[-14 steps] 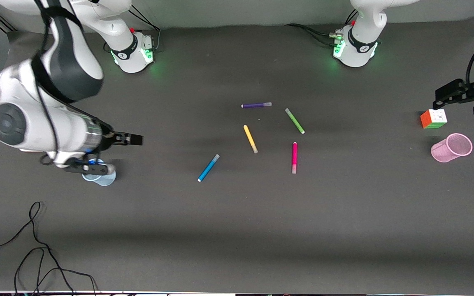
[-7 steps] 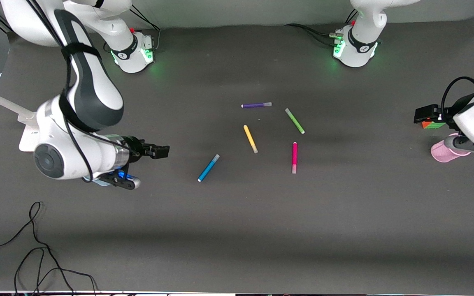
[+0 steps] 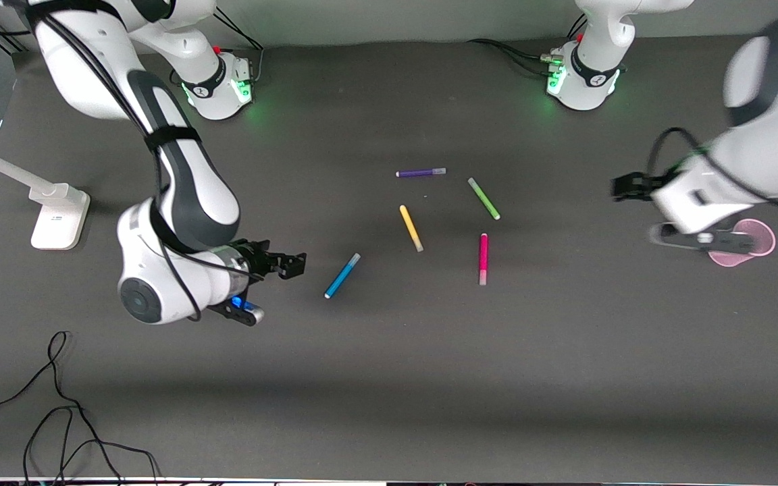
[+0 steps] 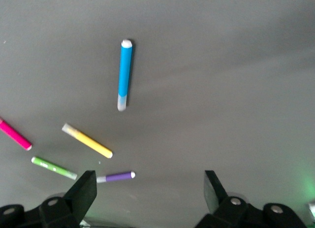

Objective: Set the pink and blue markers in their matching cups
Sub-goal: 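Lower the right gripper onto the blue marker while the left gripper reaches the pink marker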

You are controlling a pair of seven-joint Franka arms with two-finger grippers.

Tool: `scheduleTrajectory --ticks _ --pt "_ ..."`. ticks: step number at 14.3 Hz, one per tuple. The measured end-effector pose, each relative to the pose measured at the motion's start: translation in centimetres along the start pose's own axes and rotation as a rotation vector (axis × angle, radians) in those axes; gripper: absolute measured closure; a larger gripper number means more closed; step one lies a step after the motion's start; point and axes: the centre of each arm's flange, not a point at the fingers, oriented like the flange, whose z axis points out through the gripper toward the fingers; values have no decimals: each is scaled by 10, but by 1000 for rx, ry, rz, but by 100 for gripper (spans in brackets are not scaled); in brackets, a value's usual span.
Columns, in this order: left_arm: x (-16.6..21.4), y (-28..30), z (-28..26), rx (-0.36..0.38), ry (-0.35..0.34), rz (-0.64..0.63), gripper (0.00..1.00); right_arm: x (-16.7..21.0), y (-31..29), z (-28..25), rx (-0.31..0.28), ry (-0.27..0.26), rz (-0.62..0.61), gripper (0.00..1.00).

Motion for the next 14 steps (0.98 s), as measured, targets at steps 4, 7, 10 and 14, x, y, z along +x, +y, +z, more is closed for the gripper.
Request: scheduleTrajectory --ticks 4,7,10,14 --pt "16 54 58 -60 44 -53 0 27 -23 67 14 5 42 5" --pt "20 82 105 -61 81 -90 0 54 -26 112 62 -14 80 6" --pt "19 102 154 -67 130 -115 0 63 -32 138 68 -14 85 13" --pt "14 126 218 -80 196 -129 4 65 -33 140 68 -6 85 25"
